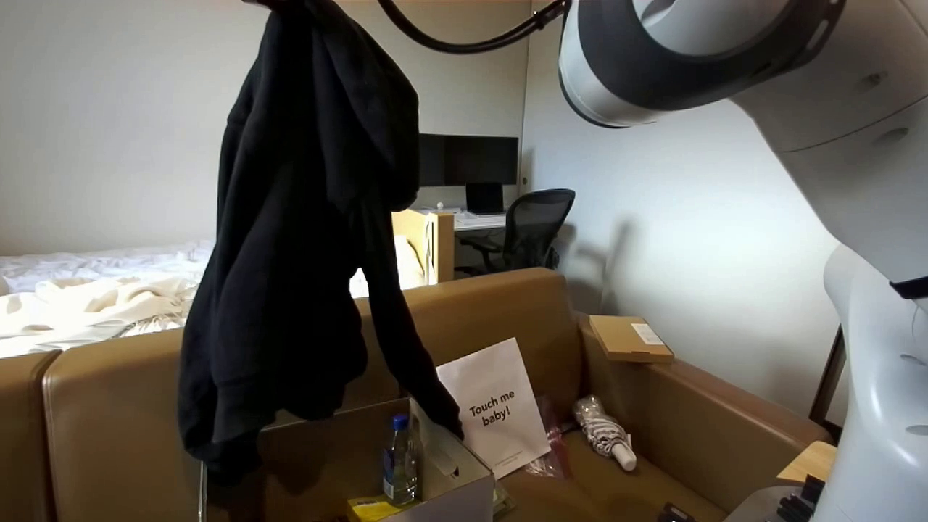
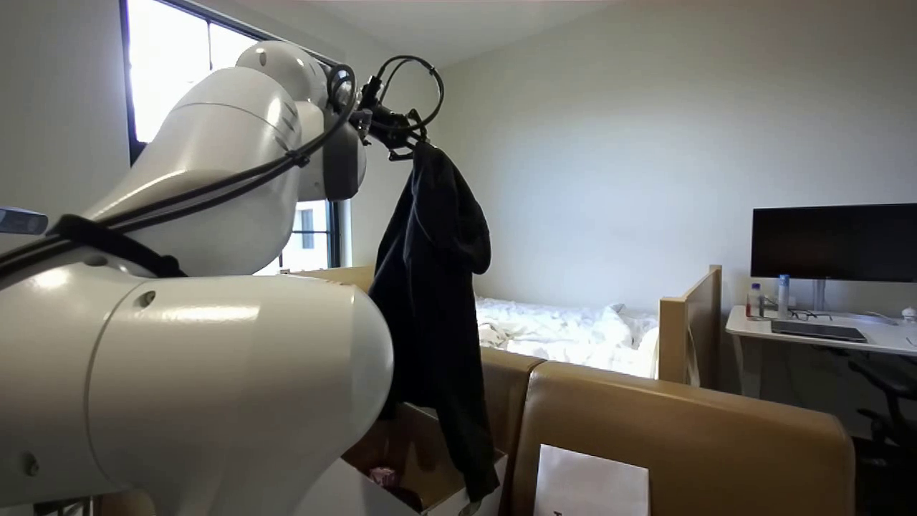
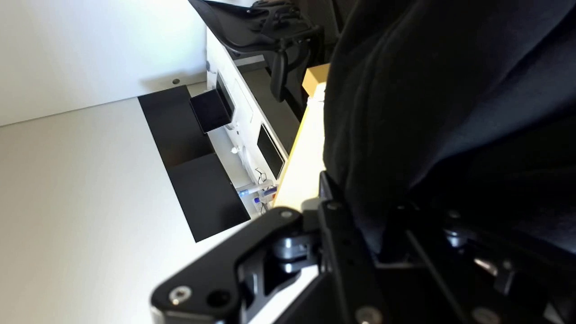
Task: Put the black hoodie inside the box
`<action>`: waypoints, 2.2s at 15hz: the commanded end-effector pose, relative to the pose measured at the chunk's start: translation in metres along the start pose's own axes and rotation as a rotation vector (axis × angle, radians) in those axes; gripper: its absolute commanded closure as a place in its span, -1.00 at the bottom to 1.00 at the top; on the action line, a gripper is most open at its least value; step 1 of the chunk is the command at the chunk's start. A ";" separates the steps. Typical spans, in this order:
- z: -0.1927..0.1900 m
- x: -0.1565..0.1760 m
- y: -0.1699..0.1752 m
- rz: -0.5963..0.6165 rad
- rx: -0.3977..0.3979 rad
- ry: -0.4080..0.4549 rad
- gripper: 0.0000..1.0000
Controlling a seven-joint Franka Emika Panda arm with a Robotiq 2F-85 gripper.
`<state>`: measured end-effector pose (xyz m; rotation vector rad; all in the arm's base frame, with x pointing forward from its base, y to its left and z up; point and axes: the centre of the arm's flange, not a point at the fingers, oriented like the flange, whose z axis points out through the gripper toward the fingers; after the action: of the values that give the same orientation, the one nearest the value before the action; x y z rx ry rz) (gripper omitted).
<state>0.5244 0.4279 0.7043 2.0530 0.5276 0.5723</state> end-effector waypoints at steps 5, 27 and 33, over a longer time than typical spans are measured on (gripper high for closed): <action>-0.039 0.007 0.013 0.031 0.082 0.109 0.86; 0.152 -0.107 -0.292 -0.470 0.535 -0.851 0.85; 0.153 -0.084 -0.277 -0.418 0.615 -0.714 -0.17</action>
<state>0.5216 0.4559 0.3647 2.3306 0.7492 -0.7171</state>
